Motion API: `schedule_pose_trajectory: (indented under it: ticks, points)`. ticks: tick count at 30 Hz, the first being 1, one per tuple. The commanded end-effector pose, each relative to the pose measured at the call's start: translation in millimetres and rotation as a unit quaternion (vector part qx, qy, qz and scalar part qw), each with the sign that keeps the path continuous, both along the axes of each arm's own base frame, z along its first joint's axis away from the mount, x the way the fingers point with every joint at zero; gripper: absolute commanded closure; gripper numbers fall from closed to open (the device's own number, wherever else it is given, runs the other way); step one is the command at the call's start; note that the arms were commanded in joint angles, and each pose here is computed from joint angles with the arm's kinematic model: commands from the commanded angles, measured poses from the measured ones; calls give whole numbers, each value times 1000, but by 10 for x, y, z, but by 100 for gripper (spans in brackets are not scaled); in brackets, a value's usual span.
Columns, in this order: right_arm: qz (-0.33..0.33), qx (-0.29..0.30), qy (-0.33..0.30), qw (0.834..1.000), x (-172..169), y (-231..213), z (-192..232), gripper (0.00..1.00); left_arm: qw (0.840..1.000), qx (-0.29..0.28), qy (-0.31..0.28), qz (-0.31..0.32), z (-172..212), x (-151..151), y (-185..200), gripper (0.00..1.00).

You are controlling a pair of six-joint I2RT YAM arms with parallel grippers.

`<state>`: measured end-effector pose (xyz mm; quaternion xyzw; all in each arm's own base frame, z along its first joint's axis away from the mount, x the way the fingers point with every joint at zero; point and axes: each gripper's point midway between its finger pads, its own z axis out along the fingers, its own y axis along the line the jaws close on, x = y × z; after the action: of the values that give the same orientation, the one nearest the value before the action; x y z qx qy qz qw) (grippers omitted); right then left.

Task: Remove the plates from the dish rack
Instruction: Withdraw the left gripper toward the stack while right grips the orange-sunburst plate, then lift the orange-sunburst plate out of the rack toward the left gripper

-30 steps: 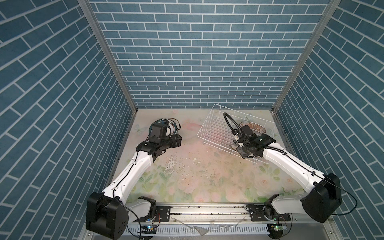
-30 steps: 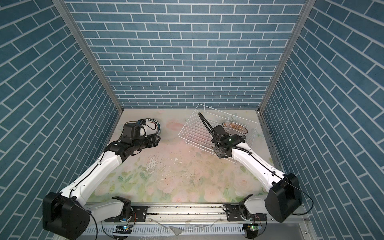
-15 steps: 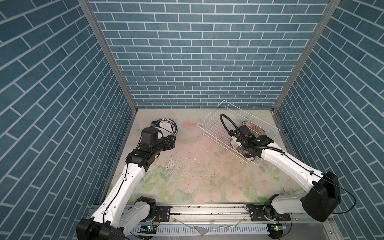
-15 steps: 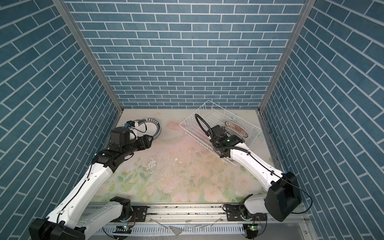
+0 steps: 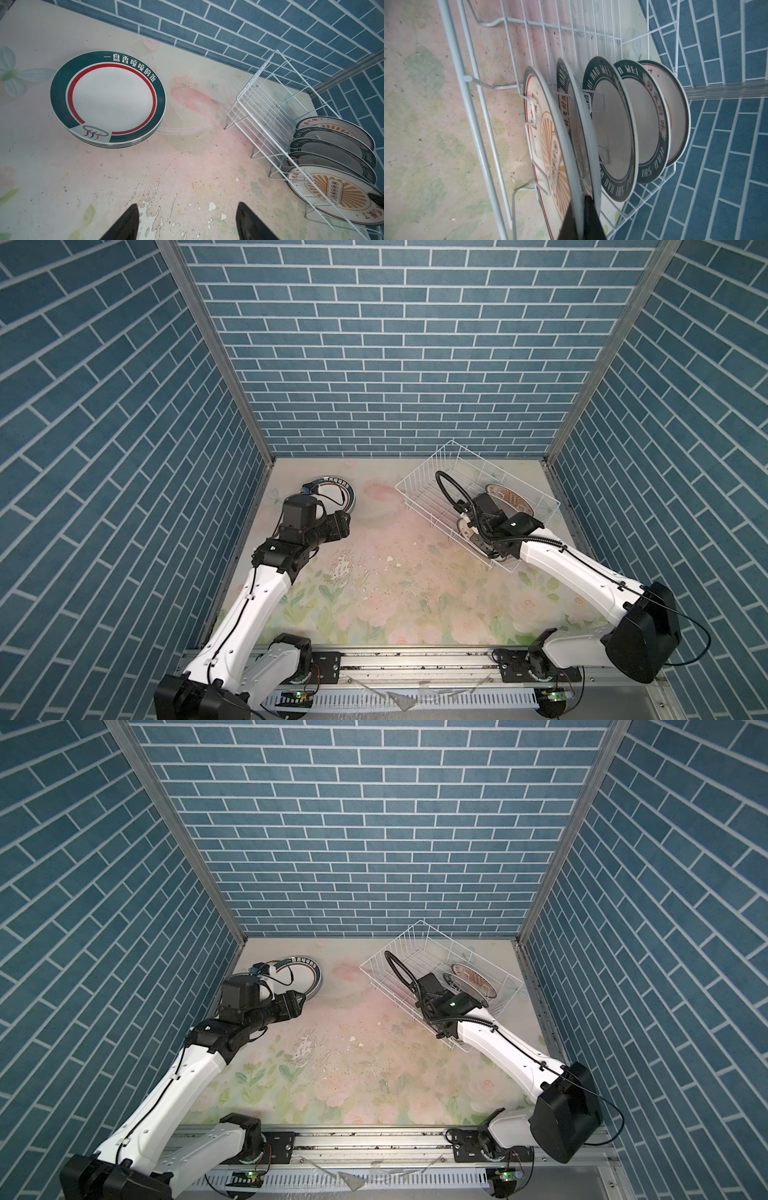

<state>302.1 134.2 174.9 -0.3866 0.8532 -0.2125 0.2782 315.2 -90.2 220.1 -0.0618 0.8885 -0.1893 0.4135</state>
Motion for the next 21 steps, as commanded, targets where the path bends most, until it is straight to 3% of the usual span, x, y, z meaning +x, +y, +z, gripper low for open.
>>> schedule_pose_trajectory:
  ticks: [1,9,14,17,21]
  points:
    - [-18,24,-60,998,20,-1,252,100,1000,5,22,10,-147,-11,43,25]
    - [-11,39,-151,988,58,16,763,100,999,-3,33,4,-283,28,-2,26]
    - [19,119,-187,975,-5,181,1148,100,999,-21,30,-16,-302,74,-101,26]
    - [24,224,-217,950,-57,318,1418,100,997,-54,19,-43,-270,111,-245,26]
    - [5,404,-239,883,-122,515,1716,100,987,-125,-13,-98,-188,146,-540,26]
